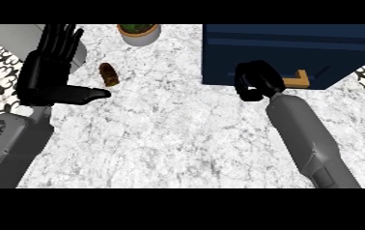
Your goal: Pick up the cup, place it into the drawer and close the drawer
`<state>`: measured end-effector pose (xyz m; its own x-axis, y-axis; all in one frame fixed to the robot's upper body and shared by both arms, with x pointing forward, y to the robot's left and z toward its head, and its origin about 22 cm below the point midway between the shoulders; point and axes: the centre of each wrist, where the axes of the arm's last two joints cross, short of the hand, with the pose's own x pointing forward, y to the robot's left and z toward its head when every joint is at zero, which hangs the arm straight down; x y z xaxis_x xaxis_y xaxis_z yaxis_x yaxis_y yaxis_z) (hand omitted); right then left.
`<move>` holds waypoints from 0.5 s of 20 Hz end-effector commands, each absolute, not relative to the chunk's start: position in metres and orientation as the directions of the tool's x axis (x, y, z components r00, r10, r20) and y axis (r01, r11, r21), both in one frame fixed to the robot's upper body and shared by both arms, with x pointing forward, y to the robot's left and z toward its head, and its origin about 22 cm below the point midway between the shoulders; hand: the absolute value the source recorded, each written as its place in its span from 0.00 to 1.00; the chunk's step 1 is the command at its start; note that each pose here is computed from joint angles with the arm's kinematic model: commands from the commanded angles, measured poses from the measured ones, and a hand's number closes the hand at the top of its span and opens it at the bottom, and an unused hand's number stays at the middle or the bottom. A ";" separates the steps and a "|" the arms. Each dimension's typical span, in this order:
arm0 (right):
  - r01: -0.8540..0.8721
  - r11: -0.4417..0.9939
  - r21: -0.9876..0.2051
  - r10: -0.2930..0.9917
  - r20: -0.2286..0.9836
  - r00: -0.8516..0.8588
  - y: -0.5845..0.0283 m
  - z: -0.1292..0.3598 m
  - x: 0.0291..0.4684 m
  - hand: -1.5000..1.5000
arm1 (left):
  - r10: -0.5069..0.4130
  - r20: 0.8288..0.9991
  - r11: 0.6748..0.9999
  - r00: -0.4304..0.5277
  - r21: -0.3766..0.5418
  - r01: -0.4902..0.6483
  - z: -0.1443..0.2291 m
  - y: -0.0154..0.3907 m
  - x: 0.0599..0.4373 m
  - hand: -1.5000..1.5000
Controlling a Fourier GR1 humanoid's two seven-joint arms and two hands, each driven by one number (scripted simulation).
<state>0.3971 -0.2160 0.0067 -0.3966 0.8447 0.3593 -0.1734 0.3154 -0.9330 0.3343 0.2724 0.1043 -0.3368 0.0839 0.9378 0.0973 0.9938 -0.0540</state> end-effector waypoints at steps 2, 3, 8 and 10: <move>-0.222 0.334 -0.916 0.861 0.393 -0.323 -0.231 0.007 0.415 1.00 | 0.109 0.933 0.990 -0.344 -0.071 0.121 0.110 0.280 0.329 0.00; -0.225 0.341 -0.913 0.855 0.400 -0.329 -0.234 0.012 0.419 1.00 | 0.094 0.934 0.992 -0.344 -0.057 0.117 0.093 0.278 0.330 0.00; -0.234 0.385 -0.893 0.849 0.442 -0.289 -0.268 0.043 0.433 1.00 | 0.123 0.936 0.985 -0.330 -0.075 0.154 0.099 0.270 0.335 0.00; -0.239 0.390 -0.889 0.857 0.445 -0.259 -0.269 0.035 0.430 1.00 | 0.135 0.933 0.983 -0.333 -0.083 0.166 0.096 0.281 0.330 0.00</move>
